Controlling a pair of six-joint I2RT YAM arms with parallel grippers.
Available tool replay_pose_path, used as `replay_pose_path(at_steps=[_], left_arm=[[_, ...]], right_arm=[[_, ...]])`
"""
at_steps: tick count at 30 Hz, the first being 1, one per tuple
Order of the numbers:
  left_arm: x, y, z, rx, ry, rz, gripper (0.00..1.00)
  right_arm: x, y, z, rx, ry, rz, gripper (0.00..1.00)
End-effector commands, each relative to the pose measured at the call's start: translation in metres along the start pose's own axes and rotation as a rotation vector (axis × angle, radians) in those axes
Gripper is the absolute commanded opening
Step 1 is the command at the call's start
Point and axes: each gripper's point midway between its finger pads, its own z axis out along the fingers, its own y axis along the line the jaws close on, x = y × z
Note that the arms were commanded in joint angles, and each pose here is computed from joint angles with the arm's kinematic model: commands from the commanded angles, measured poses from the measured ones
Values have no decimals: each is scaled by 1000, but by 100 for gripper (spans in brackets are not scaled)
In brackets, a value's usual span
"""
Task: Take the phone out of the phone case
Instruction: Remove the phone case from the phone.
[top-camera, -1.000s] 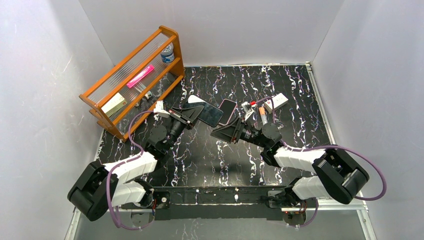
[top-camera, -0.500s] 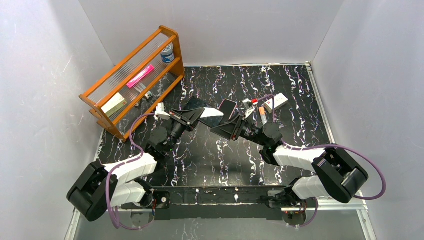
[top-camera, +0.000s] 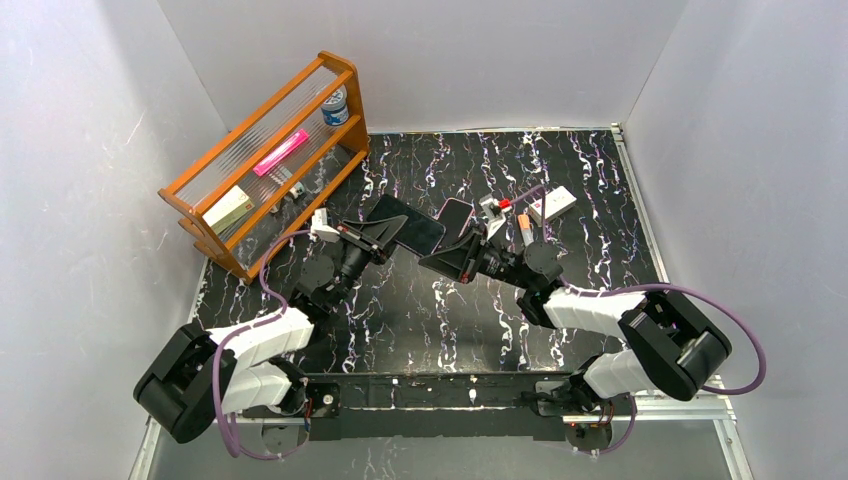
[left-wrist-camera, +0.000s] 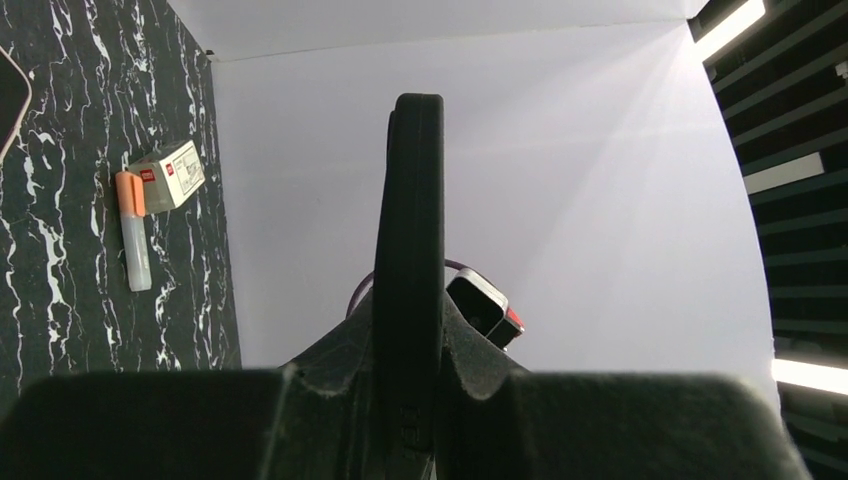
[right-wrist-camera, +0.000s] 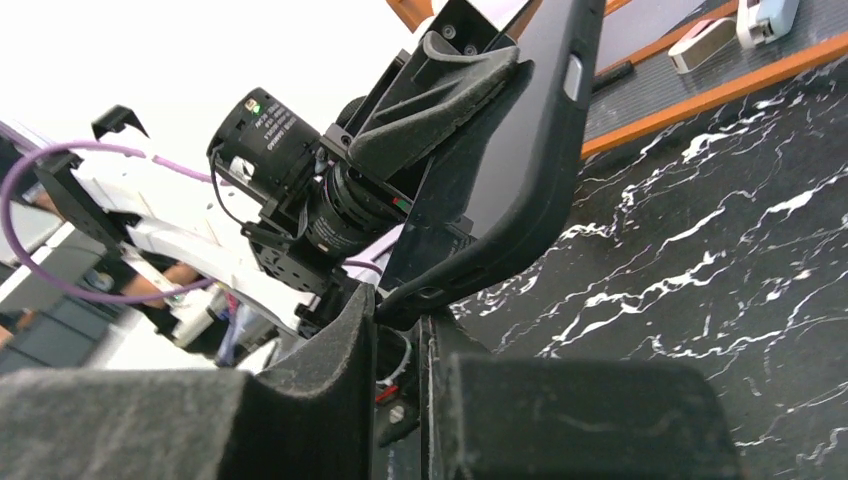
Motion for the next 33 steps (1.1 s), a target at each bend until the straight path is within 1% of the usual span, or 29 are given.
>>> replay_pose_path(at_steps=[1,6,11,14,16,18,20,22,24,29,33], left_arm=[[12,-30,4,72,66,-51,0],[14,-29,6,57,77,-44,0],[24,-32,5,59,144,-12,0],[21,-30,7,56,165,28,0],[10,-24,7,41,170,61,0],[-3,-18,6,23,177,79,0],[-12,-15,4,18,195,107,0],[-17,-14,2,15,228,141,0],[-18,-14,2,10,271,185,0],[-12,-15,0,14,419,358,0],[-4,-13,-2,14,547,505,0]], right_arm=[[3,8,10,-100,86,-295,1],[7,7,14,-126,166,-411,1],[9,1,15,-132,206,-509,1],[11,-8,16,-108,228,-528,1],[15,-12,14,-100,245,-517,1],[22,-16,9,-86,261,-490,13],[29,-21,2,-71,274,-466,23],[35,-24,-5,-55,282,-450,34],[38,-26,-12,-42,294,-440,42],[40,-26,-26,-18,340,-457,57],[36,-24,-28,-9,372,-480,64]])
